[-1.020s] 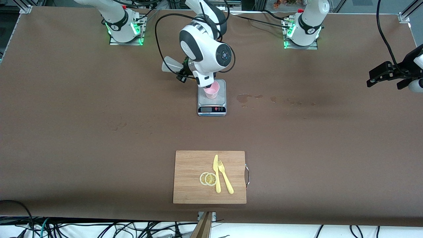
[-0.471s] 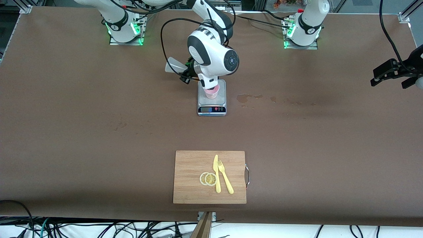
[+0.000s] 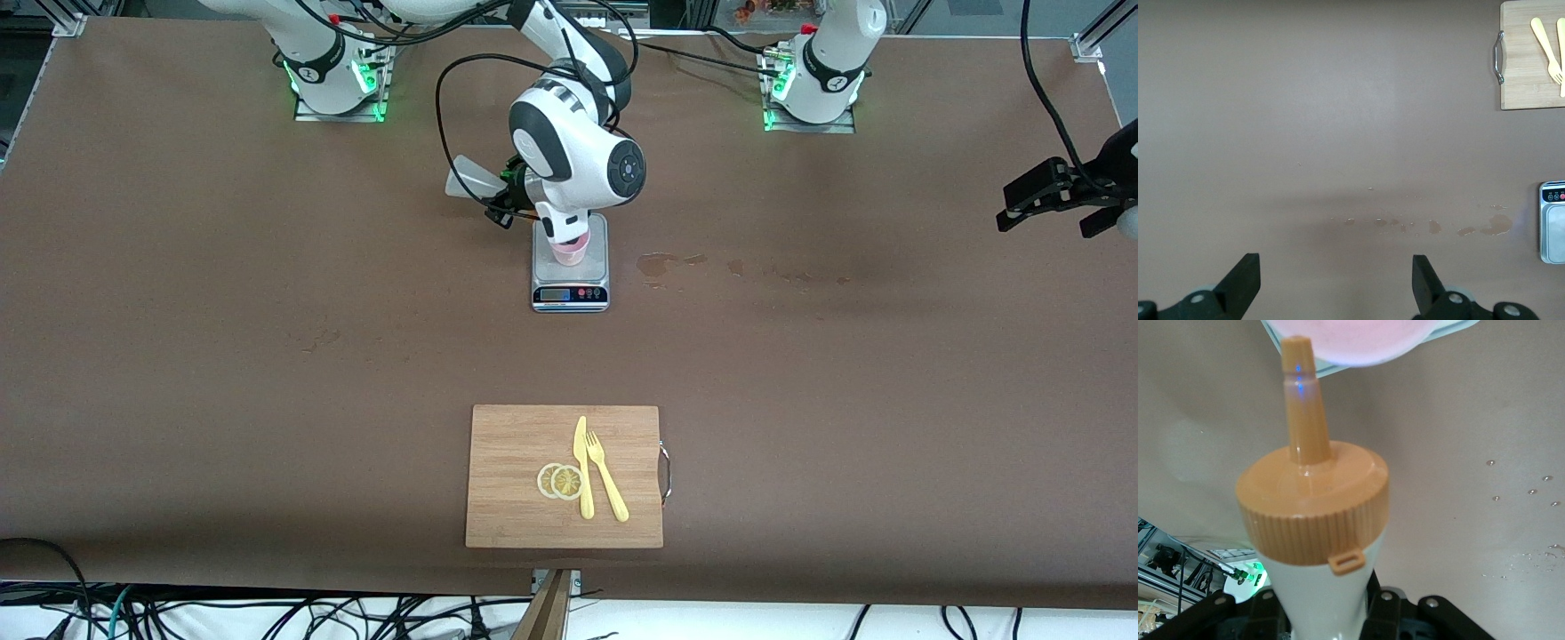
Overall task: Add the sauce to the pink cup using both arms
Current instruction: 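Tilt the bottle nozzle into the pink cup with the right gripper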
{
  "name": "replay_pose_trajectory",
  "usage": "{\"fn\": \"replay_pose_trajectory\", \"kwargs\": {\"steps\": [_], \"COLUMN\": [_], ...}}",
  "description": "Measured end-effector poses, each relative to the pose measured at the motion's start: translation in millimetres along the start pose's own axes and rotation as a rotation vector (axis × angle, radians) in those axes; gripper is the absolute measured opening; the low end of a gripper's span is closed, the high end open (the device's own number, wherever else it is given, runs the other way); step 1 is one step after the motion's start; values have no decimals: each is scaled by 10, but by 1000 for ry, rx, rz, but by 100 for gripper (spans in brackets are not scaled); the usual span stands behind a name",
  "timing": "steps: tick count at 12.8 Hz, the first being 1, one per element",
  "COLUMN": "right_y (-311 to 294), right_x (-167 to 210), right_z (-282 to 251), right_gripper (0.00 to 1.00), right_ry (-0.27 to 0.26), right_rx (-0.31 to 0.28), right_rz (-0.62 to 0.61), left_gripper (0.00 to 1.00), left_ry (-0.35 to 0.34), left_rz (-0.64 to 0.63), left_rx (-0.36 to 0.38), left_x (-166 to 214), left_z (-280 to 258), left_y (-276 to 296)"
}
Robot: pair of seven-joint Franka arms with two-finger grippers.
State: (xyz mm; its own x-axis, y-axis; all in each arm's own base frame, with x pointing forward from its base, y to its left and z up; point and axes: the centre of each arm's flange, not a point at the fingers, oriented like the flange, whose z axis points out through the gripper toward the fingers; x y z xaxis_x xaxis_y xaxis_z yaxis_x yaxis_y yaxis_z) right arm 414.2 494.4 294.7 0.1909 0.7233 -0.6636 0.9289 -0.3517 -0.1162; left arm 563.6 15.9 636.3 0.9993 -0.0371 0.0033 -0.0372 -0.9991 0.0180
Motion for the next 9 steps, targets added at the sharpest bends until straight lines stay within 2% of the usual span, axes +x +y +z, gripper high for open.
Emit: {"fn": "replay_pose_trajectory", "kwargs": {"steps": [9], "right_y": [3], "right_x": [2], "right_z": [-16], "right_gripper": [37], "right_ry": [3], "right_rx": [-3], "right_rz": [1], "left_gripper": [100], "left_ry": [-10], "left_rz": [-16], "left_rx": [0], "left_x": [-21], "left_z": [-5], "left_y": [-87]}}
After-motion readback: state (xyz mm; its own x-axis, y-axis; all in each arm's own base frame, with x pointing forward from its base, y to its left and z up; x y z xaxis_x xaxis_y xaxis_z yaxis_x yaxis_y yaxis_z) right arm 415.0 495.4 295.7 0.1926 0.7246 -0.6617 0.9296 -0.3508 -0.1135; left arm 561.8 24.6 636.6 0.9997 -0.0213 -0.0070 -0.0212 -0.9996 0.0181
